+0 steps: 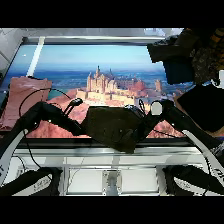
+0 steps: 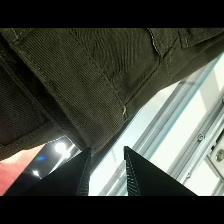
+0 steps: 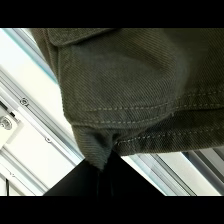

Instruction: Fold the clothes and pants, and hang the long-sleeved shirts on hangers.

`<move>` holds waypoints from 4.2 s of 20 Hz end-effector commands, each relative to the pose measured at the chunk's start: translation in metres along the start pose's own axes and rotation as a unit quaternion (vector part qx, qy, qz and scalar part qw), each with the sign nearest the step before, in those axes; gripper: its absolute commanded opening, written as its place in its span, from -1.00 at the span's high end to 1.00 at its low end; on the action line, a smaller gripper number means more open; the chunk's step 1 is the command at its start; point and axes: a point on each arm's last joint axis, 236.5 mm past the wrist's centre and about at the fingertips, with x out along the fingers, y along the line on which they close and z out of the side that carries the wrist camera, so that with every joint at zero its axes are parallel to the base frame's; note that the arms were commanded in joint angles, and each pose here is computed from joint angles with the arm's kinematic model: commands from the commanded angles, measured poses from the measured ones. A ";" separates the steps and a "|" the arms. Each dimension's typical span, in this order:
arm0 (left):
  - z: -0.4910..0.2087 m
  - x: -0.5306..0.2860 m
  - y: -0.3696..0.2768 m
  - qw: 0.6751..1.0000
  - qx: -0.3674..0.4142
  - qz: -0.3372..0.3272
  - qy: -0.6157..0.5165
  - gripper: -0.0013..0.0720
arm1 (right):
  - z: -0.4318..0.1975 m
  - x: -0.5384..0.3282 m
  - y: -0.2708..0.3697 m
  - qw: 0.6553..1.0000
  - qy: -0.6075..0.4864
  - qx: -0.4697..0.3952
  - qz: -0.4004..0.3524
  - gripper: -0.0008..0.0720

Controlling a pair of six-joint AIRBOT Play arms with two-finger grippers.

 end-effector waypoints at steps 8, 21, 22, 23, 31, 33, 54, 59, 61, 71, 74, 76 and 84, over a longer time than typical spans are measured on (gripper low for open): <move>0.006 0.007 0.012 1.000 -0.009 0.014 -0.008 0.87 | 0.001 0.000 0.003 1.000 -0.002 0.001 0.006 0.92; 0.005 0.018 0.017 0.999 -0.048 0.000 0.008 0.75 | 0.002 0.000 0.006 1.000 -0.004 0.002 0.012 0.91; 0.004 0.023 0.015 0.999 -0.046 -0.004 0.016 0.80 | 0.002 0.000 0.006 1.000 -0.005 0.002 0.013 0.91; 0.003 0.026 0.014 0.999 -0.041 -0.007 0.021 0.89 | 0.002 0.000 0.007 1.000 -0.005 0.002 0.013 0.91; 0.049 -0.017 0.024 0.999 -0.012 0.025 -0.024 0.90 | 0.014 -0.024 0.027 0.999 -0.023 -0.014 0.036 0.92; 0.066 -0.047 0.037 0.998 -0.007 0.055 -0.042 0.90 | 0.005 -0.029 0.039 0.999 0.000 -0.030 0.043 0.92; 0.023 -0.068 0.098 0.994 -0.094 0.054 0.003 0.36 | -0.034 0.027 0.078 0.996 0.086 -0.018 0.027 -0.13; 0.034 -0.074 0.097 0.993 -0.108 0.039 -0.032 0.36 | 0.022 -0.008 0.009 0.989 -0.057 0.089 -0.104 -0.26; 0.036 -0.075 0.098 0.993 -0.106 0.044 -0.036 0.36 | 0.042 -0.035 -0.015 0.976 -0.130 0.151 -0.093 -0.56; 0.036 -0.083 0.139 0.978 -0.154 0.127 -0.053 0.34 | 0.023 -0.004 -0.097 0.938 -0.134 0.316 -0.048 -0.87; 0.020 -0.088 0.157 0.969 -0.175 0.170 -0.030 0.34 | 0.033 0.018 -0.099 0.938 -0.124 0.323 -0.034 -0.86; 0.019 -0.088 0.157 0.969 -0.174 0.172 -0.028 0.34 | 0.030 0.034 -0.100 0.937 -0.098 0.334 -0.023 -0.86; 0.020 -0.089 0.158 0.969 -0.174 0.173 -0.029 0.34 | 0.071 0.035 -0.076 0.937 -0.152 0.310 0.059 0.52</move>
